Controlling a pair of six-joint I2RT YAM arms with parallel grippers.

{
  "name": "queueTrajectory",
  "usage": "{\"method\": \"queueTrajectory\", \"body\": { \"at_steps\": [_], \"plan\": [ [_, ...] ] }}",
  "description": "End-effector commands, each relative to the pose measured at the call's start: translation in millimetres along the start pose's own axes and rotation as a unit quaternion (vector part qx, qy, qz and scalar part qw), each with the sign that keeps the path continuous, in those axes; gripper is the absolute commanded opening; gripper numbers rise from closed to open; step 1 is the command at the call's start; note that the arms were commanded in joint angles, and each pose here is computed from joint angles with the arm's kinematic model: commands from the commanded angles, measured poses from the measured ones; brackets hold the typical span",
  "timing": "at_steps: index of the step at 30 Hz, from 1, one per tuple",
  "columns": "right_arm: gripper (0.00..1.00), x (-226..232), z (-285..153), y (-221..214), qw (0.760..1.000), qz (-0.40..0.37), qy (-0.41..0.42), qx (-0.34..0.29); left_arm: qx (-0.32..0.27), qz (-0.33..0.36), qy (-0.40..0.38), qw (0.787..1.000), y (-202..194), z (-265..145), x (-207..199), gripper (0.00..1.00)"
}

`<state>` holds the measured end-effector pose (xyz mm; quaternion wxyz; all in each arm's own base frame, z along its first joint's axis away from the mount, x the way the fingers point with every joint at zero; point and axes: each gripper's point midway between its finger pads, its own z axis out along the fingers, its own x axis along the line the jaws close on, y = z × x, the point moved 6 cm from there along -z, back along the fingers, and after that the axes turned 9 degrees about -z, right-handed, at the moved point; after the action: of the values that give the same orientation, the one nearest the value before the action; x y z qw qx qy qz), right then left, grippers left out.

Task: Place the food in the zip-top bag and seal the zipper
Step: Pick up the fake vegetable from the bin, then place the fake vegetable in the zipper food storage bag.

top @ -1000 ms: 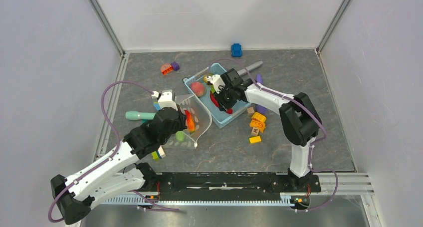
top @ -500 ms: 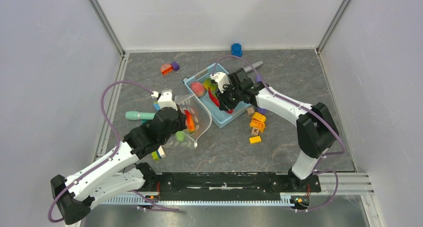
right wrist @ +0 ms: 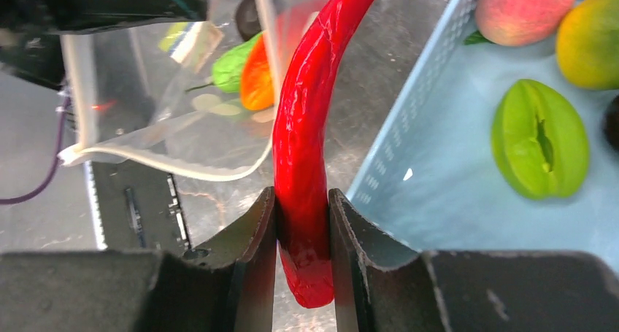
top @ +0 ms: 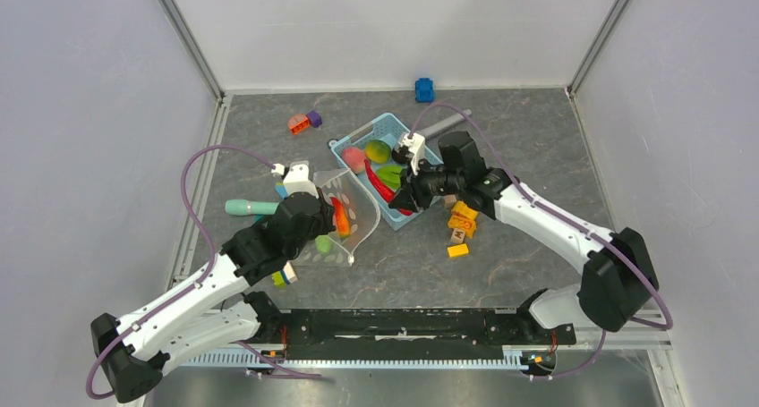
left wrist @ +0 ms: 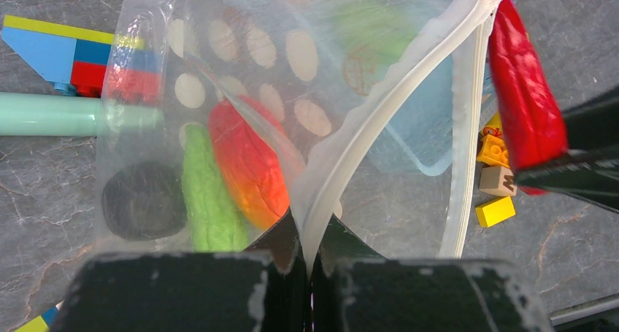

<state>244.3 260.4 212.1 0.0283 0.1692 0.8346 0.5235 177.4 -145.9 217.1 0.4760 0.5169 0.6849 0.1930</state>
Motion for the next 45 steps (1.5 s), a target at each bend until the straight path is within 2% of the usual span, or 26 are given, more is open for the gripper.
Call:
{"method": "queueTrajectory", "body": {
  "at_steps": [1, 6, 12, 18, 27, 31, 35, 38, 45],
  "plan": [
    [0.16, 26, -21, 23, 0.997, -0.017, 0.048, -0.064, -0.022, -0.006, -0.009, 1.0, 8, 1, -5, 0.02],
    [0.17, 50, -32, 23, 0.989, 0.002, 0.12, -0.083, -0.021, -0.006, -0.011, 1.0, 9, 0, -5, 0.02],
    [0.2, 55, -25, 6, 0.987, 0.043, 0.149, -0.039, -0.019, -0.001, -0.016, 1.0, 8, 1, -6, 0.02],
    [0.21, 76, -15, 16, 0.979, 0.053, 0.195, -0.006, -0.014, 0.004, -0.025, 1.0, 7, 0, -8, 0.02],
    [0.23, 62, 20, 32, 0.967, 0.167, 0.189, 0.046, -0.007, 0.003, -0.057, 0.998, 6, -3, -14, 0.02],
    [0.25, 48, 39, 38, 0.963, 0.207, 0.16, 0.062, -0.002, 0.003, -0.078, 0.997, 4, -5, -18, 0.02],
    [0.33, 40, 53, 53, 0.957, 0.248, 0.149, 0.035, 0.0, 0.001, -0.087, 0.996, 4, -7, -19, 0.02],
    [0.35, 37, 62, 58, 0.949, 0.284, 0.139, 0.006, 0.001, 0.0, -0.092, 0.996, 4, -8, -20, 0.02],
    [0.52, 33, 71, 63, 0.939, 0.318, 0.125, -0.041, 0.002, 0.0, -0.097, 0.995, 4, -8, -21, 0.02]
  ]
}}
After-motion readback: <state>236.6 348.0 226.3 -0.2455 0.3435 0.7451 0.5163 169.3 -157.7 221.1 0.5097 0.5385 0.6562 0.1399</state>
